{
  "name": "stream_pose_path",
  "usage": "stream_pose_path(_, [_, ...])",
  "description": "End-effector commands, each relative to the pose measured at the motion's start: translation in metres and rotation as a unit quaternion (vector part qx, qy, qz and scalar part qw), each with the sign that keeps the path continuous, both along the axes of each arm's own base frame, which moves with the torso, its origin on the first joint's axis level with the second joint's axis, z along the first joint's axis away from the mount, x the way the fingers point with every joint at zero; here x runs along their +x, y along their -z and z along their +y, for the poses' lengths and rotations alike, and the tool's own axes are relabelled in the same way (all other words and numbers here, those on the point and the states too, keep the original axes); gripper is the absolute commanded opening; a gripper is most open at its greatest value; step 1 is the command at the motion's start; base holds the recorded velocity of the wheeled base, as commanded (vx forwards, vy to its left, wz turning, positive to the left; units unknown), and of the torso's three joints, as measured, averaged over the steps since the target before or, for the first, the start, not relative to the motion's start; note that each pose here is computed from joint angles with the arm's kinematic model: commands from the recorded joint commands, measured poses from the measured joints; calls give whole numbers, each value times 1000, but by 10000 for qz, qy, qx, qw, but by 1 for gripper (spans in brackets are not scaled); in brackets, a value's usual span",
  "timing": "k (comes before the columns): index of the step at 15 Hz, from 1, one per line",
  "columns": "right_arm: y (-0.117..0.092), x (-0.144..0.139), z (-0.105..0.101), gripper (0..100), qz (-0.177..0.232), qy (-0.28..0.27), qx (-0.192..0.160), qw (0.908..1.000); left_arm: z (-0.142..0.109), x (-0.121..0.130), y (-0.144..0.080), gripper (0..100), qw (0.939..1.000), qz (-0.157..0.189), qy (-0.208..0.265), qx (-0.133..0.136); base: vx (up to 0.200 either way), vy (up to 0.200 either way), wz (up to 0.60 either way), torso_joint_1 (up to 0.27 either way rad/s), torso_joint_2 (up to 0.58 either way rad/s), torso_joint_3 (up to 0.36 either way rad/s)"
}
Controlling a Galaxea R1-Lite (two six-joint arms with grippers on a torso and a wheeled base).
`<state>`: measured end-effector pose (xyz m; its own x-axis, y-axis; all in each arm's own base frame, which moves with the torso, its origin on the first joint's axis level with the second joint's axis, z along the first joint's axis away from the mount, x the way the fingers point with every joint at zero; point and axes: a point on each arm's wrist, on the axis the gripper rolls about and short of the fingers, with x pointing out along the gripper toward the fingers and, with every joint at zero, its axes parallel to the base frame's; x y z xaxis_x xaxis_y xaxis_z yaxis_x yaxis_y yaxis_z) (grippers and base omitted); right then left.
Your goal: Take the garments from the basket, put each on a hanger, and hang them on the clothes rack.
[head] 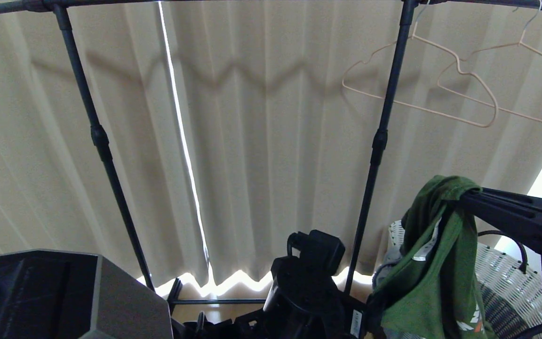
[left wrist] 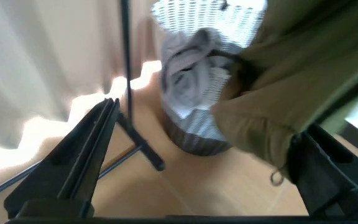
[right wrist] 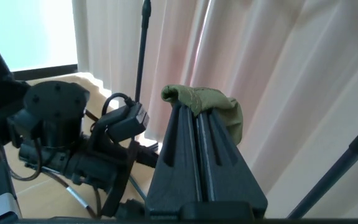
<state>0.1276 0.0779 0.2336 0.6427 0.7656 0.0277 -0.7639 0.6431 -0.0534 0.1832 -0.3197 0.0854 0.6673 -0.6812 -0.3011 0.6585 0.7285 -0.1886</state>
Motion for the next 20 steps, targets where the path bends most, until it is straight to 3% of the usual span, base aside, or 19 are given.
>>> stream_pose_path(1, [-1,-1,0,0,-20,-2,7,10000,2,0,1,100,10000,10,-25,15,0,0,0,0,0,0])
stream_pose_path(3, [-1,-1,0,0,-27,-2,11,10000,2,-1,0,100,10000,15,-37,-1,0,0,0,0,0,0])
stream_pose_path(4, [-1,-1,0,0,-20,-2,7,10000,3,-1,-1,0,10000,7,-37,-14,0,0,0,0,0,0])
stream_pose_path(6, [-1,-1,0,0,-27,-2,11,10000,7,-4,-2,0,10000,15,-34,19,0,0,0,0,0,0])
stream_pose_path(8, [-2,0,0,0,-33,5,15,10000,11,-8,-2,0,9998,-123,2,-145,0,0,0,0,0,0])
stream_pose_path(9, [-1,0,0,0,-26,5,11,10000,14,-12,-5,0,9979,-457,53,-450,0,0,0,0,0,0])
stream_pose_path(11, [0,0,0,0,12,20,7,10000,30,-22,-3,0,9923,-1085,180,-570,0,0,0,0,0,0])
stream_pose_path(13, [0,2,1,0,32,28,5,10000,54,-24,2,0,9872,-1557,131,-330,0,0,0,0,0,0])
stream_pose_path(16, [4,11,5,0,168,28,-77,9998,85,-13,-41,0,9789,-1895,-350,-685,0,0,0,0,0,0])
stream_pose_path(19, [1,24,13,0,207,13,-90,9997,129,-13,-90,0,9747,-2000,-766,-638,0,0,0,0,0,0])
stream_pose_path(20, [-2,26,13,0,174,20,-72,9998,136,-13,-97,0,9740,-2020,-803,-634,0,0,0,0,0,0])
